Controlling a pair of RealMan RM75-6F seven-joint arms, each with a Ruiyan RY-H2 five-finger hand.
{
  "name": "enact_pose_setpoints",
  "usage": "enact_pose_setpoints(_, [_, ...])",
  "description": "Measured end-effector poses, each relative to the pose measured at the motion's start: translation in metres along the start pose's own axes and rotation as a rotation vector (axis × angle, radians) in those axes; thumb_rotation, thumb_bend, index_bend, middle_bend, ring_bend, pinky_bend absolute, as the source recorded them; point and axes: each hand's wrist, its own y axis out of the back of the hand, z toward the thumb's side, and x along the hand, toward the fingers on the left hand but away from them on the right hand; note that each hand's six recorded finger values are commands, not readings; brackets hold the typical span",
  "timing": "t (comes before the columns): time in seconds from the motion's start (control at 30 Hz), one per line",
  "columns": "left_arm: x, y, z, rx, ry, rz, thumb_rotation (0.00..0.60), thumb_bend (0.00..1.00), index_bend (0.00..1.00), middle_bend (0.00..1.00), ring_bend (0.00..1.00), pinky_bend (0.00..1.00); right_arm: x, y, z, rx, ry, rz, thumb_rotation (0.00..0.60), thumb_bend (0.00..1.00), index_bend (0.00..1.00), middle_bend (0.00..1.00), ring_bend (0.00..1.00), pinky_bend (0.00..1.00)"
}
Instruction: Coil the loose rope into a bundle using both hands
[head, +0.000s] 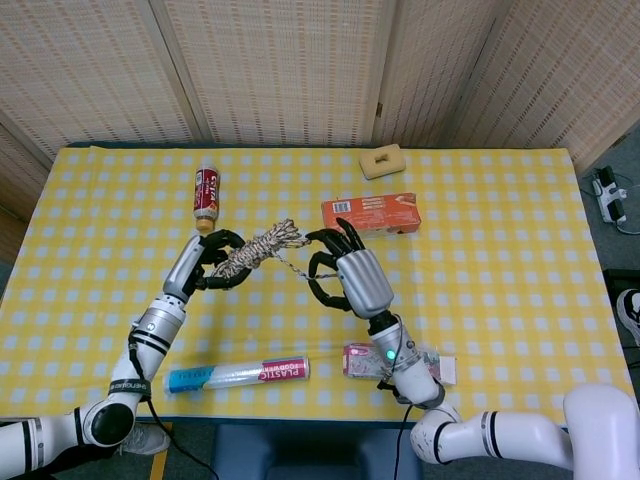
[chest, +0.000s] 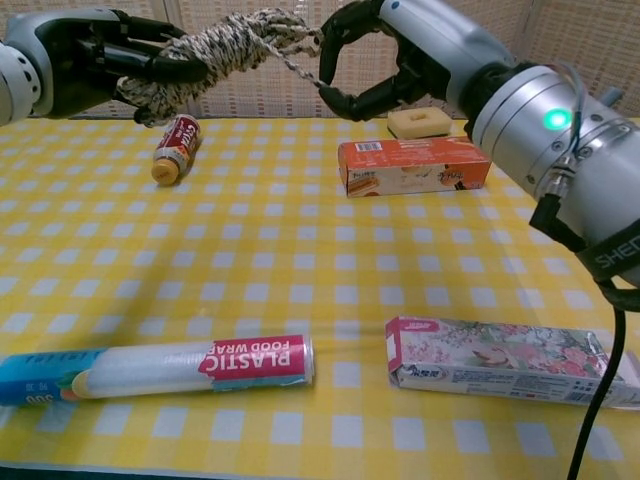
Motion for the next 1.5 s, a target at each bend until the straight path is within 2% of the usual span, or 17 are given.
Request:
enact_pose_setpoints(0.07, [0.0,0.002,0.002,-0.003,-0.005,0.005,0.6,0.61,0.78,0.78,0.77,0.79,0.002,0.0,0.0,0.011,0.01,-0.003,0.6,0.56,0.24,0.1,0.09,0.0])
enact_pose_setpoints(0.13, [0.0,0.004,0.003,-0.005,-0.008,0.01,0.6,0.61,0.78,0.78,0.77,0.79,0.004,0.0,0.0,0.02,0.021,-0.007,0.6,0.56,0.09,0.04,0.07,0.0])
enact_pose_setpoints(0.17, [-0.001,0.005,0.004,-0.008,-0.011,0.013,0.6,0.61,0.78,0.78,0.77,0.79,0.004,0.0,0.0,0.021,0.024,-0.009,0.6,0.56,0.03,0.01,0.05,0.0])
enact_pose_setpoints(0.23, [-0.001,0.007,0.005,-0.011,-0.015,0.018,0.6,0.61,0.78,0.78,0.77,0.79,0.007,0.0,0.0,0.02,0.029,-0.014,0.6,0.56,0.0,0.0,0.03,0.0])
enact_pose_setpoints(0.47, [-0.004,0.016,0.008,0.052,-0.046,0.048,0.6,0.61,0.78,0.78,0.77,0.79,0.02,0.012,-0.011,0.034,0.03,-0.064,0.6,0.56,0.0,0.0,0.01,0.0])
enact_pose_setpoints(0.77, [-0.011,0.022,0.008,0.144,-0.079,0.072,0.6,0.61,0.78,0.78,0.77,0.79,0.056,0.05,-0.053,0.156,-0.054,-0.076,0.6,0.56,0.0,0.0,0.06,0.0])
enact_pose_setpoints(0.97, [-0.015,0.025,0.007,0.204,-0.105,0.093,0.6,0.61,0.78,0.78,0.77,0.79,0.1,0.085,-0.091,0.281,-0.174,-0.025,0.6,0.56,0.0,0.0,0.07,0.0])
enact_pose_setpoints(1.1, [-0.018,0.027,0.005,0.227,-0.114,0.101,0.6,0.61,0.78,0.78,0.77,0.79,0.146,0.108,-0.121,0.352,-0.294,0.017,0.6,0.53,0.0,0.0,0.04,0.0])
enact_pose_setpoints(1.23, [-0.02,0.027,0.002,0.232,-0.113,0.096,0.6,0.61,0.78,0.78,0.77,0.79,0.183,0.123,-0.139,0.364,-0.376,0.033,0.6,0.51,0.0,0.0,0.0,0.0])
enact_pose_setpoints(1.5, [-0.023,0.029,0.0,0.232,-0.113,0.091,0.6,0.61,0.78,0.78,0.77,0.79,0.247,0.139,-0.164,0.338,-0.504,0.008,0.6,0.51,0.0,0.0,0.0,0.0])
